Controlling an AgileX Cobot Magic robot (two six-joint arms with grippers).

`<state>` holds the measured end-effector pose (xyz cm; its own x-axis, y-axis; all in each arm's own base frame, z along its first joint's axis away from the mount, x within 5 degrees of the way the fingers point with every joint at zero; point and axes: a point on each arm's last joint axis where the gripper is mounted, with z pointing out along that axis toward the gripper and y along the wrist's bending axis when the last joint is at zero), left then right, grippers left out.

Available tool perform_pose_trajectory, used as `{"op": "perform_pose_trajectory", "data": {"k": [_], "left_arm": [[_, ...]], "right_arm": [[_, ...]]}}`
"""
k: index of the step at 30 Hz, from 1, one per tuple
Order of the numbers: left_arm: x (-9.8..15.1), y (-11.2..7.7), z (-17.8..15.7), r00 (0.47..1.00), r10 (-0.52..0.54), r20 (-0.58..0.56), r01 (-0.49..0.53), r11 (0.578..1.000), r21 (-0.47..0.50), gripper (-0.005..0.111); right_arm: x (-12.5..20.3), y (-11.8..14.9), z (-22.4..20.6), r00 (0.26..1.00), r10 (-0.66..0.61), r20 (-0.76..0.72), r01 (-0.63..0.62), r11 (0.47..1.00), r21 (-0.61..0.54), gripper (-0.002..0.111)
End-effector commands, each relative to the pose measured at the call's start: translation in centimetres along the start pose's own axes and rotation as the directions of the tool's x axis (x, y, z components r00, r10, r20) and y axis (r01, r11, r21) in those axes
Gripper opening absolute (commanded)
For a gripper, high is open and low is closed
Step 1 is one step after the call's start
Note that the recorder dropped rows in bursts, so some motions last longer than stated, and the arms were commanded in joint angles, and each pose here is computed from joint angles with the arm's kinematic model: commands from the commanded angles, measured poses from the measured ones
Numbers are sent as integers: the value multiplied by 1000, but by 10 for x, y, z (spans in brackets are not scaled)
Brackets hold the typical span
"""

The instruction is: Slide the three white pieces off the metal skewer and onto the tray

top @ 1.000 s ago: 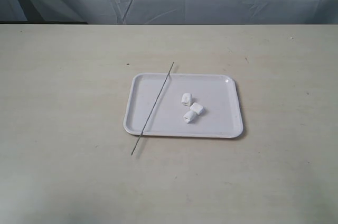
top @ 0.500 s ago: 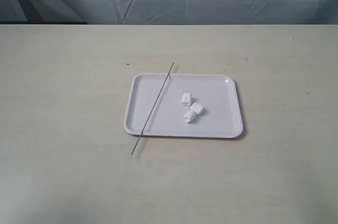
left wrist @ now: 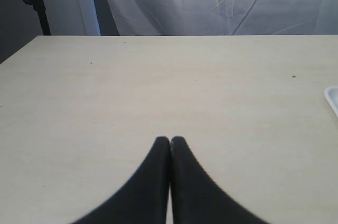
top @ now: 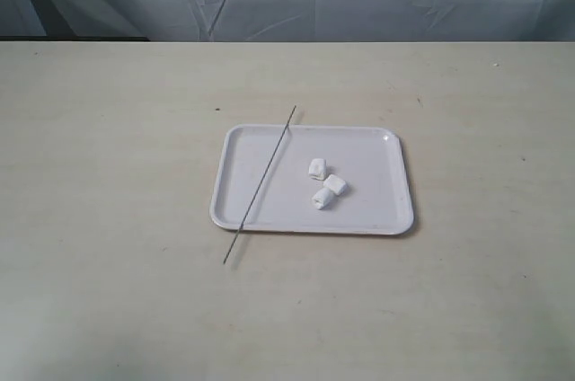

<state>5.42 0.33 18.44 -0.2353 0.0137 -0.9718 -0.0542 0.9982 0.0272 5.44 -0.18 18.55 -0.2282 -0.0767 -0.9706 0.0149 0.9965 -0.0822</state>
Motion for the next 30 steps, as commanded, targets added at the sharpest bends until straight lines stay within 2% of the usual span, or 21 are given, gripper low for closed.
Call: {"op": "perform_pose_trajectory", "data": {"k": [1, 30], "left_arm": [[-1, 0, 0, 1000, -17, 14, 17, 1000, -2, 0], [-1, 0, 0, 1000, -8, 13, 8, 1000, -4, 0]], "right_arm": [[0, -1, 0, 1000, -28, 10, 28, 1000, 11, -1], [0, -1, 0, 1000, -28, 10, 28, 1000, 11, -1]]}}
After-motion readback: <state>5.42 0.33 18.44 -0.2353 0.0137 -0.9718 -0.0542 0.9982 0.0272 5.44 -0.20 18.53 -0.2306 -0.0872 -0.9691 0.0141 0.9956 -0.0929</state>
